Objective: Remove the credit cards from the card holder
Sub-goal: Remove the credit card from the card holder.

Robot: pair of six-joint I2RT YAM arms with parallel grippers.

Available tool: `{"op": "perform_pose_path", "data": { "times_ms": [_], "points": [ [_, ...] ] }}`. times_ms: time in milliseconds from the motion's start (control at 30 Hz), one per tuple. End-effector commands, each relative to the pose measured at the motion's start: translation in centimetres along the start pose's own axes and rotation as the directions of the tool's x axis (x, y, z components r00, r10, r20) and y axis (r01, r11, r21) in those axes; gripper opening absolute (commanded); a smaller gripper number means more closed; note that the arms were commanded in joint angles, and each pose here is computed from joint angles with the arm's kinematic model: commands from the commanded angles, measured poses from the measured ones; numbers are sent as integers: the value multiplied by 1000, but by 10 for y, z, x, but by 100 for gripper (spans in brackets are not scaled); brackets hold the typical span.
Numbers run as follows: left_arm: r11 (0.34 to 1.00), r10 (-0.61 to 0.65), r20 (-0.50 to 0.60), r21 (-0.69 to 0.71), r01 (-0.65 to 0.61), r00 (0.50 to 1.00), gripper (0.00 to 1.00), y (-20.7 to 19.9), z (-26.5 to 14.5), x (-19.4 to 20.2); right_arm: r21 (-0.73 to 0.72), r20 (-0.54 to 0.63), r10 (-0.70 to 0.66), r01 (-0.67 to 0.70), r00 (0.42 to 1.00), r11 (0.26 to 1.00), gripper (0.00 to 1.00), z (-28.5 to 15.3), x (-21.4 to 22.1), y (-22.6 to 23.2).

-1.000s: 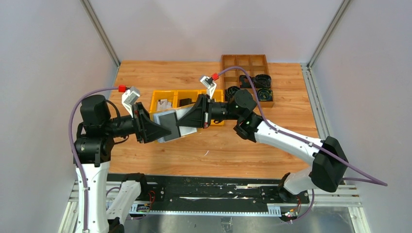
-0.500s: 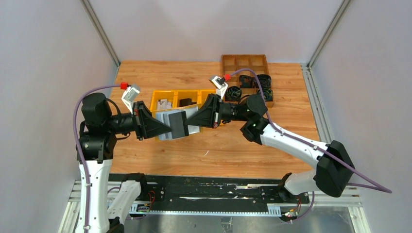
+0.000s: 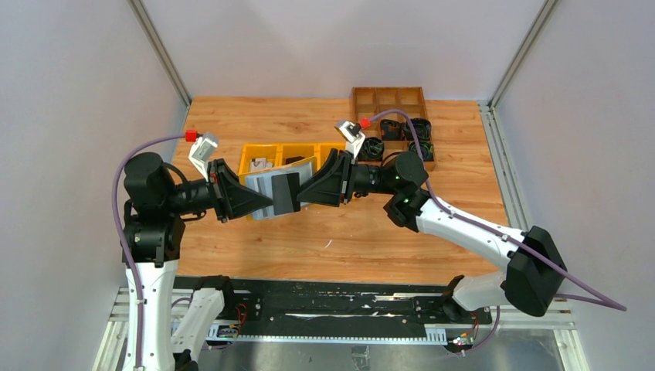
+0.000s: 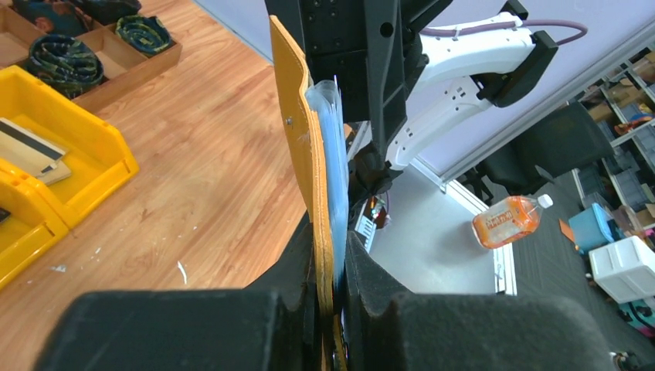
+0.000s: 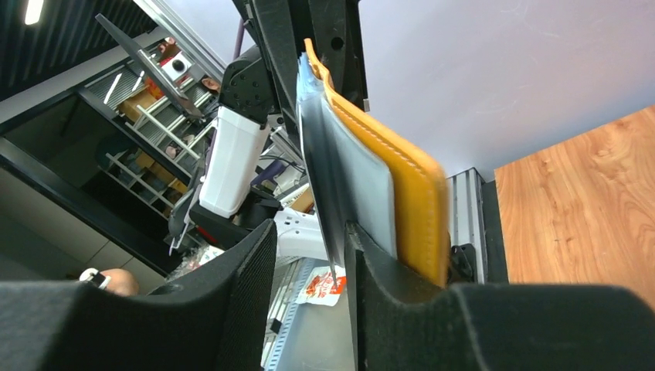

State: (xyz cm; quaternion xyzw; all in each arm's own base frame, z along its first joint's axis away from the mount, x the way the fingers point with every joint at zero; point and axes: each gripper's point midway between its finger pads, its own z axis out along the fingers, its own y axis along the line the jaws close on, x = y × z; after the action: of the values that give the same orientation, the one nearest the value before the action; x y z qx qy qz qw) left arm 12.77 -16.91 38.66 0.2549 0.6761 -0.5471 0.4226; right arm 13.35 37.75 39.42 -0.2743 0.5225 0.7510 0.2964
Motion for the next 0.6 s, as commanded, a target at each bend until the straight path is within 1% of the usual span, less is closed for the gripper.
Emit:
{"op": "perform_pose_path", "data": {
  "times_ms": [0, 67, 200, 333, 367, 400, 500, 567],
  "points": [
    [999, -39, 12, 3, 39, 999, 0, -4, 0, 0, -67, 17, -6, 7, 1000, 998, 42, 11, -7, 13],
    [999, -35, 13, 6, 35, 999, 0, -6, 0, -1, -90, 29, 8, -6, 1000, 996, 41, 14, -10, 14],
    [1000, -14, 17, 6, 14, 1000, 0, -9, -1, -3, -123, 25, 7, -4, 1000, 992, 33, 18, -13, 19],
    [1000, 10, 16, -5, -10, 1000, 0, -6, -1, -4, -102, 18, 4, -3, 1000, 995, 7, 14, -14, 18],
    [1000, 19, 14, -13, -19, 1000, 0, -5, -1, -4, -83, 21, -1, 3, 1000, 997, 3, 9, -15, 16],
    [999, 30, 10, -20, -30, 999, 0, -3, -1, -3, -72, 24, -7, 9, 1000, 997, 0, 6, -17, 15],
    [995, 67, -3, -71, -68, 998, 0, 5, -3, 0, 7, 39, -21, 20, 999, 1000, 0, -12, -25, 3],
    [986, 101, -16, -132, -102, 995, 0, 14, -5, 0, 75, 51, -40, 36, 998, 997, 0, -28, -33, -7]
  ]
}}
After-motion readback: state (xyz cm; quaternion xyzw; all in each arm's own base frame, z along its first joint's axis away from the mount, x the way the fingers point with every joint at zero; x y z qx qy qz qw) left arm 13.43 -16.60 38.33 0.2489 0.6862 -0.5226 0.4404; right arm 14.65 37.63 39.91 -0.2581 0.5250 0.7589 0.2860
